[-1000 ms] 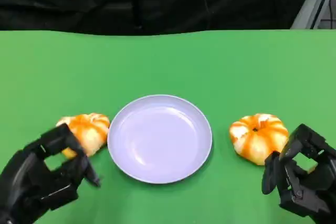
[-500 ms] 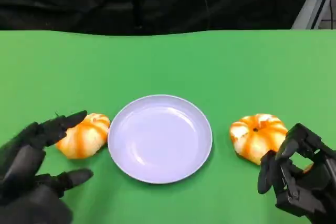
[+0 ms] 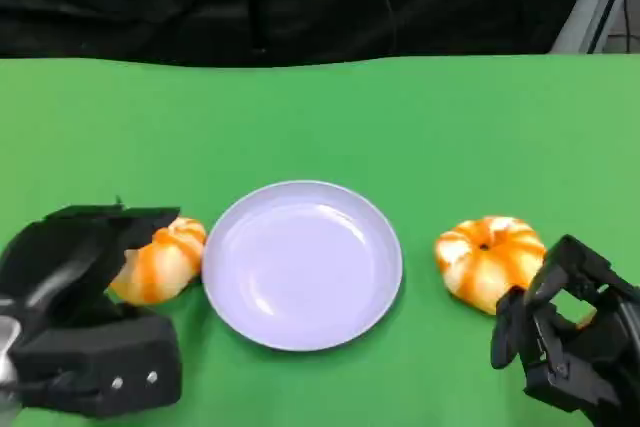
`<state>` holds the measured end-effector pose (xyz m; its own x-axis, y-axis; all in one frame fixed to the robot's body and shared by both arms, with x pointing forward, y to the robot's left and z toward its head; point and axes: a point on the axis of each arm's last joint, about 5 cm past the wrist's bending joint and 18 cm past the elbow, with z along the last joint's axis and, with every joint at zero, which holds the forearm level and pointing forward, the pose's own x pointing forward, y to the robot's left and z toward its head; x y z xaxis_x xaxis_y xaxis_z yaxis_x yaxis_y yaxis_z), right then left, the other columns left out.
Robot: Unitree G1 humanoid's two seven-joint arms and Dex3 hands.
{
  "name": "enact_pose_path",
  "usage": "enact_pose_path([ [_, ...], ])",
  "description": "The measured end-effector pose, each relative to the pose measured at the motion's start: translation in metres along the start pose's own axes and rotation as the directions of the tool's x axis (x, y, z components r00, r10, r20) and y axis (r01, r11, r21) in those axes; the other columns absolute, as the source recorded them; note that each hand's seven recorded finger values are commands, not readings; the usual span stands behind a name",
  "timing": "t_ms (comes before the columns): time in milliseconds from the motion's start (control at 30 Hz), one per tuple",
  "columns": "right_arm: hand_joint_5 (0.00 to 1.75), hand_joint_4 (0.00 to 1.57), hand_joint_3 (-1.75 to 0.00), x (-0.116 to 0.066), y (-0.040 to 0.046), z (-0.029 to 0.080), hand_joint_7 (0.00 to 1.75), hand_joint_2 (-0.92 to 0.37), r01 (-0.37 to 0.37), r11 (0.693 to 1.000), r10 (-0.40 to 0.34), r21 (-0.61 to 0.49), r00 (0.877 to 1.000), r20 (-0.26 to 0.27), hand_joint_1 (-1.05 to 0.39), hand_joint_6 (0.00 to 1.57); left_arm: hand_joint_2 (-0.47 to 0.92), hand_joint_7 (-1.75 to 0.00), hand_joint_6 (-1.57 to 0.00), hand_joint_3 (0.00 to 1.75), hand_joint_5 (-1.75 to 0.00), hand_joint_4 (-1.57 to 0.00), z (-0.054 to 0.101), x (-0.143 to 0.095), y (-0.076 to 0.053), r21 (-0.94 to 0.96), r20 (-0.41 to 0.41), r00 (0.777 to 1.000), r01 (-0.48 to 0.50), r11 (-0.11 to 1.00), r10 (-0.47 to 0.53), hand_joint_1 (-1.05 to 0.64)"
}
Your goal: Grasp the bread from the table and place it into the plate.
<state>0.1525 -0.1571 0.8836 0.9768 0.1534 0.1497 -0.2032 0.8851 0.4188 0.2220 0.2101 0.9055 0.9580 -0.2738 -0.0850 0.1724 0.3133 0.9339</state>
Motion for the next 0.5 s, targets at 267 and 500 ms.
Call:
enact_pose_path([
  [267, 1.75, 0.88, -1.32, 0.001, 0.0024, -0.001, 1.63, -0.43, 0.001, 1.0, -0.001, 0.005, 1.0, 0.001, -0.15, 0.71, 0.9, -0.01, -0.47, 0.01, -0.03, -0.42, -0.011, 0.029, -0.003, 0.065, -0.039, 0.99, 0.139, 0.988, -0.137, -0.72],
  [500, 1.75, 0.88, -1.32, 0.001, 0.0026, -0.001, 1.63, -0.44, 0.004, 1.0, -0.004, 0.006, 1.0, 0.0, -0.14, 0.71, 0.92, 0.0, -0.46, 0.01, -0.01, -0.4, -0.019, 0.041, -0.009, 0.089, -0.072, 0.978, 0.203, 0.975, -0.197, -0.71],
])
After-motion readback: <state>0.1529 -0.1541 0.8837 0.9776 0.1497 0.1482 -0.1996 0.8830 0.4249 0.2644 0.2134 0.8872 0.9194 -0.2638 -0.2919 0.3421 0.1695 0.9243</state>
